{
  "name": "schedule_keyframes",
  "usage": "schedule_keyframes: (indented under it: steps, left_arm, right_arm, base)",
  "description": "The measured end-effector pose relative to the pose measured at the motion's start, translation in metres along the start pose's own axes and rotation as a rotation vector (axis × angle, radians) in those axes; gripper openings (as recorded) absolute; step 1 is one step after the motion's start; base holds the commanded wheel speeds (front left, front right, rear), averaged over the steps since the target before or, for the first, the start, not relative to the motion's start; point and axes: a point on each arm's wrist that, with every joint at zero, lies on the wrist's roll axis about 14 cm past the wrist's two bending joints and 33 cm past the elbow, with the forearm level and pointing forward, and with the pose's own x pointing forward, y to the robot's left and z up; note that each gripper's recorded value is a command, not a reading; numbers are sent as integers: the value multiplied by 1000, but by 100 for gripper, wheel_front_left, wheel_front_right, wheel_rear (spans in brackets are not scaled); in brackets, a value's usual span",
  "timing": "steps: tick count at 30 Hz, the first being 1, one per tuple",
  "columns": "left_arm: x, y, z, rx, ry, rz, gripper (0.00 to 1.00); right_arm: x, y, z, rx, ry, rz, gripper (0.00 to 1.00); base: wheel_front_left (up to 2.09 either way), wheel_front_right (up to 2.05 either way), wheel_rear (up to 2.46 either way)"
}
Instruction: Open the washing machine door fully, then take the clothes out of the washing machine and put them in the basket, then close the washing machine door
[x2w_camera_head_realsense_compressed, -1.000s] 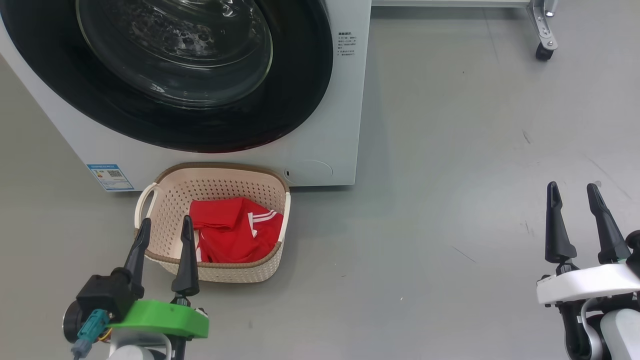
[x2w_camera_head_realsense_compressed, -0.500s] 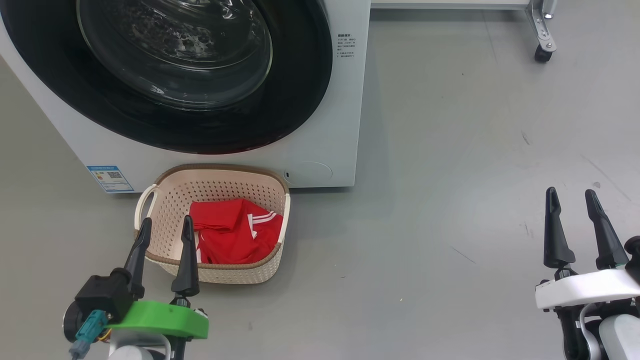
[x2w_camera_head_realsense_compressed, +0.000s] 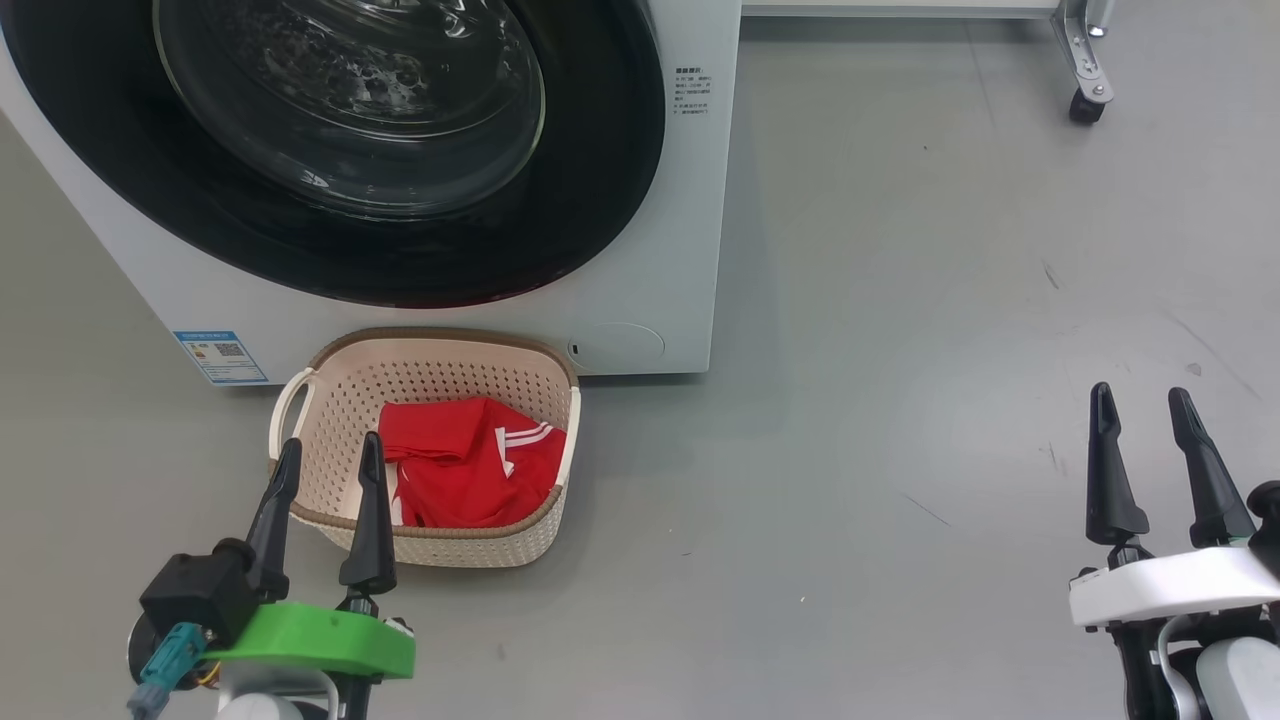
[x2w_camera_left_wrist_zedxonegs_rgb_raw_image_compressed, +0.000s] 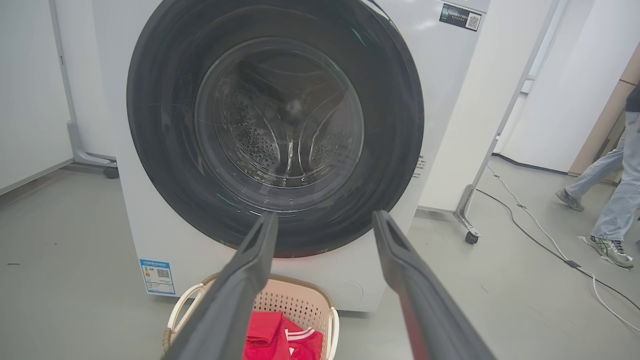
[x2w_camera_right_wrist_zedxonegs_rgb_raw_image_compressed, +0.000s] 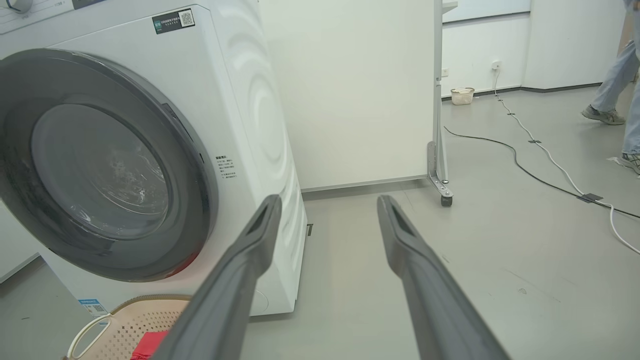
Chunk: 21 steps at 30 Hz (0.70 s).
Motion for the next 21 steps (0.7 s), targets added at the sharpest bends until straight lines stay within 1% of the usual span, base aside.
schedule_keyframes:
  steps: [13, 14, 16, 21]
  left_arm:
    - [0, -2, 1, -20, -5, -6, 100]
    - [0, -2, 2, -21, -6, -7, 0]
    - [0, -1, -2, -24, 7, -3, 0]
    - [-12, 7, -25, -31, 78, 30, 0]
  right_arm:
    - [-1, -1, 1, -1, -6, -2, 100]
    - [-1, 0, 1, -3, -6, -2, 0]
    - [-2, 0, -3, 0, 4, -7, 0]
    - [-13, 0, -28, 38, 72, -36, 0]
  base:
    - [0, 0, 0]
    - [0, 0, 0]
    - [0, 0, 0]
    - [0, 0, 0]
